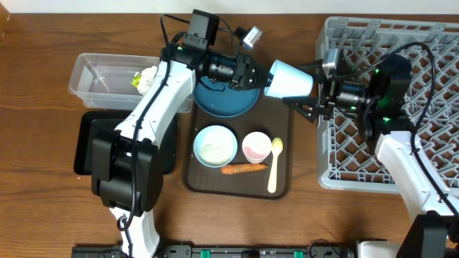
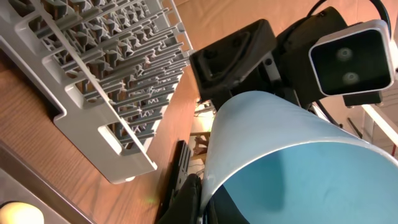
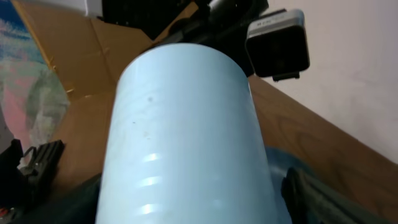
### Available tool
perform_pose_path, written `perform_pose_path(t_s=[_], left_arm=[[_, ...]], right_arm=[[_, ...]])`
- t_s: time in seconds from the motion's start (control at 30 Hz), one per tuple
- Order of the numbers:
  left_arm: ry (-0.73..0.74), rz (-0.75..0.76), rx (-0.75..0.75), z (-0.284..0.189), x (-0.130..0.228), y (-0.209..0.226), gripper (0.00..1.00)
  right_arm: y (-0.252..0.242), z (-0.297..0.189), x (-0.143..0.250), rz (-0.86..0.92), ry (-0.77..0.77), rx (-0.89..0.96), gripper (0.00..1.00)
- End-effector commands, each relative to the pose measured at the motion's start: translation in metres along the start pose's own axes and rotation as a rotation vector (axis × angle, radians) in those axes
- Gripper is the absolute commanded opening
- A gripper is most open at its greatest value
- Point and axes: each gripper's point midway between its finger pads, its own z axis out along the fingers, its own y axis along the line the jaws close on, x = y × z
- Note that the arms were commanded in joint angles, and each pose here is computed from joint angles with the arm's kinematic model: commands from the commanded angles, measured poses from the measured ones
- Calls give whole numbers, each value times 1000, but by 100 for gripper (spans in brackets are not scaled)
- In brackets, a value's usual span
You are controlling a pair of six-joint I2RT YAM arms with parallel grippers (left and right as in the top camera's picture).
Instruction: Sort waste into correct bins and load items into the dishwasher rack
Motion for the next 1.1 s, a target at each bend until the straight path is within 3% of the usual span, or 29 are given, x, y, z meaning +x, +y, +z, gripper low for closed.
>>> perform_pose_path(t_s=[0.0,0.37,0.53,0.7,0.8,0.9,1.07], left_arm=[[-1,36,24,-2,-3,-14,6],[-1,36,24,-2,-3,-14,6],[-4,36,13,-2,-4,-12,6],[-32,32,-84,-3,-9,5,10],[-67,0,-239,-8,-12,32,12],[-102,-71,-497,-24,-8,75,14],[-114,-169,-917,-76,12,128,14]], right_arm=[[0,4,-6,-37,-6,-9,80],[5,3,-7,-44,-11,-35,69],[5,3,-7,-42,-11,-35,54],[5,3,-6,1,-9,-35,50],[5,3,-4,24,-2,-34,47],[-3,3,0,92,10,12,42],[-39,-5,16,263,40,228,23]])
